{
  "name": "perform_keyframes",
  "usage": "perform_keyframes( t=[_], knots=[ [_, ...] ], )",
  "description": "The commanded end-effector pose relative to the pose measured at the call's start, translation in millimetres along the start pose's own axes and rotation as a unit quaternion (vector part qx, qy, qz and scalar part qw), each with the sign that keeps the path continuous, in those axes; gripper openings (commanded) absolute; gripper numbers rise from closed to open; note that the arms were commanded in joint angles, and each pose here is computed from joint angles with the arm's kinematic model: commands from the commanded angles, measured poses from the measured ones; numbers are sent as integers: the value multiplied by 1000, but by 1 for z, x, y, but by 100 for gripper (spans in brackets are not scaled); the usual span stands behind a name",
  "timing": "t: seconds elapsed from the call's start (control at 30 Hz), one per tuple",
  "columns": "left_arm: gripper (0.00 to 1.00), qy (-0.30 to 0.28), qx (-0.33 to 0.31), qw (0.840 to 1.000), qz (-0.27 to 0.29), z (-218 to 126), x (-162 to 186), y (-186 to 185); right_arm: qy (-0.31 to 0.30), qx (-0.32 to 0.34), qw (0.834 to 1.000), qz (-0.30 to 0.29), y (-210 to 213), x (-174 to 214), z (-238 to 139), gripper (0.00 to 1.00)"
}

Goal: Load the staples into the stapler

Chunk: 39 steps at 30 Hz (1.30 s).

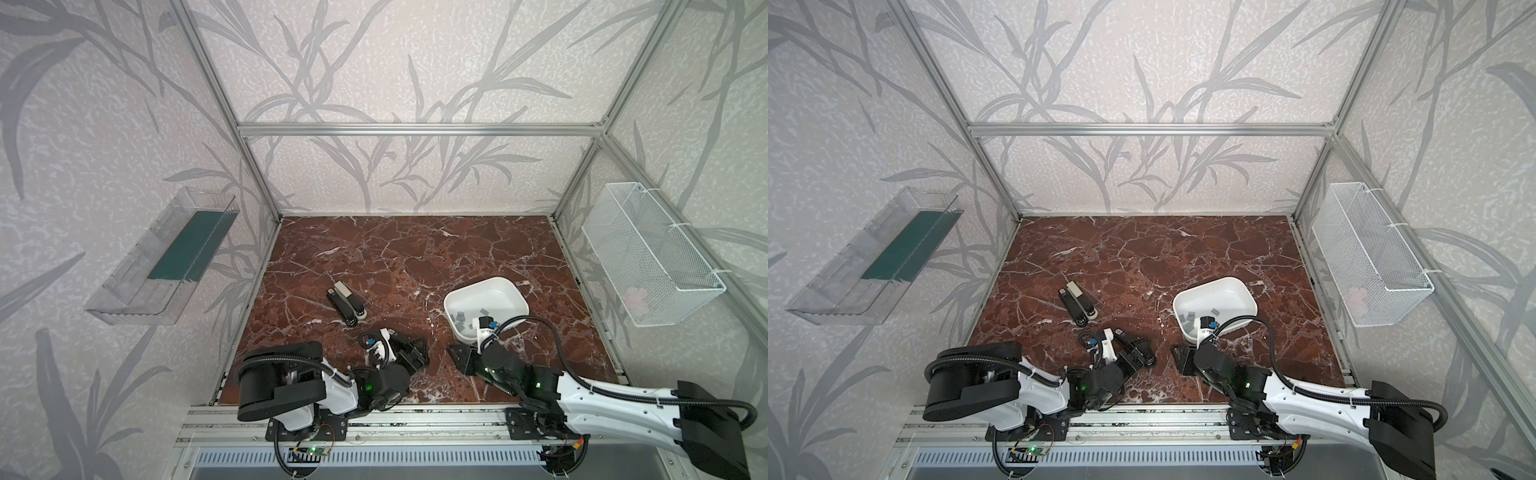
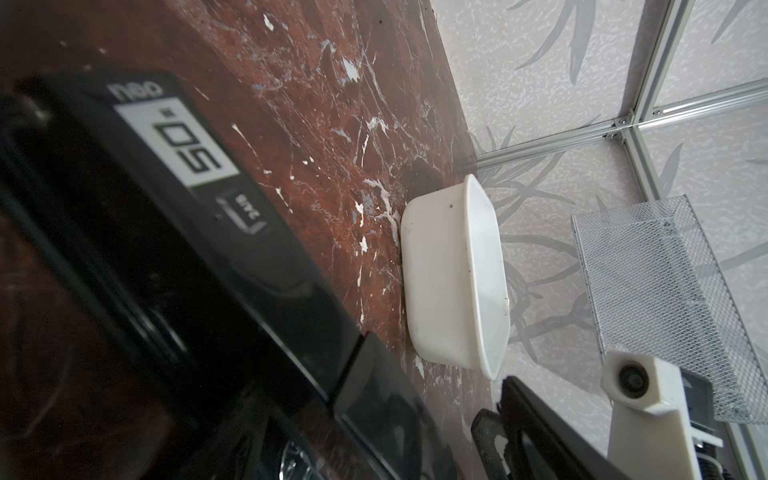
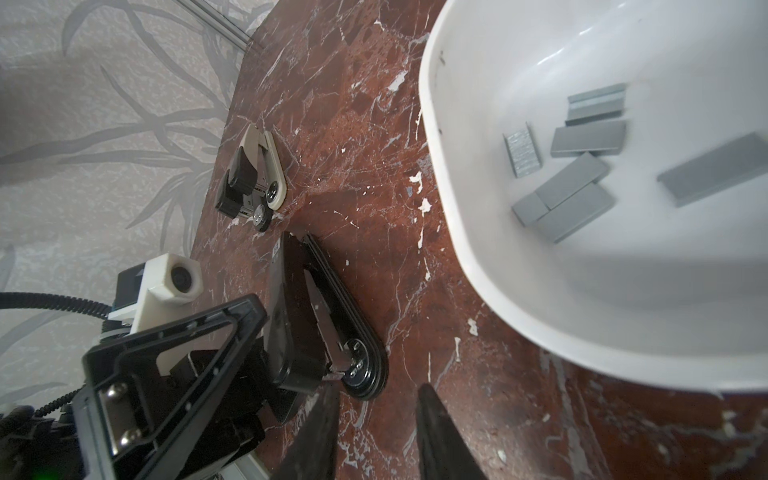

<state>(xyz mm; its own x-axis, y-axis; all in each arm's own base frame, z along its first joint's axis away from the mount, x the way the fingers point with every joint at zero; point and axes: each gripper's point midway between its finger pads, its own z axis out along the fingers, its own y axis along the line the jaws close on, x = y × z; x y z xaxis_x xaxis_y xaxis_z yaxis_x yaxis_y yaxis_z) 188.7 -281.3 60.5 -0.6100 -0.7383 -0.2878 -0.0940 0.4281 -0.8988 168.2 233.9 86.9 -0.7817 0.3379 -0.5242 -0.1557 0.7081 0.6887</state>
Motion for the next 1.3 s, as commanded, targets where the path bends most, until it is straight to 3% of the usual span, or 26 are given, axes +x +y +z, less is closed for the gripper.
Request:
perform_keyframes(
  t=[0.0,0.13,0.2,0.7,1.03,1.1,1.2,1.27],
  knots=[
    [85,-7,22,999,-25,4,-2,-3,-8,10,1000,-6,-6,-2,-2,33],
    [78,-3,33,999,-37,10,3,3,-11,9,1000,-6,-7,-4,-4,33],
    [68,-3,41,998,-47,13,5,5,-13,9,1000,-6,-7,-5,-5,33],
    [43,-11,28,999,-37,17,4,15,-24,12,1000,-4,-13,-8,-11,33],
    [72,-12,26,999,-20,16,1,11,-30,23,999,-22,-12,-13,-15,36],
    [79,-13,16,1000,-15,13,-1,14,-38,27,998,-34,-10,-20,-19,41],
    [98,-19,-2,1000,-4,7,-8,17,-48,37,997,-50,-7,-31,-28,48],
    [99,-23,-32,999,8,3,-12,23,-54,45,996,-59,-6,-37,-34,53]
  ],
)
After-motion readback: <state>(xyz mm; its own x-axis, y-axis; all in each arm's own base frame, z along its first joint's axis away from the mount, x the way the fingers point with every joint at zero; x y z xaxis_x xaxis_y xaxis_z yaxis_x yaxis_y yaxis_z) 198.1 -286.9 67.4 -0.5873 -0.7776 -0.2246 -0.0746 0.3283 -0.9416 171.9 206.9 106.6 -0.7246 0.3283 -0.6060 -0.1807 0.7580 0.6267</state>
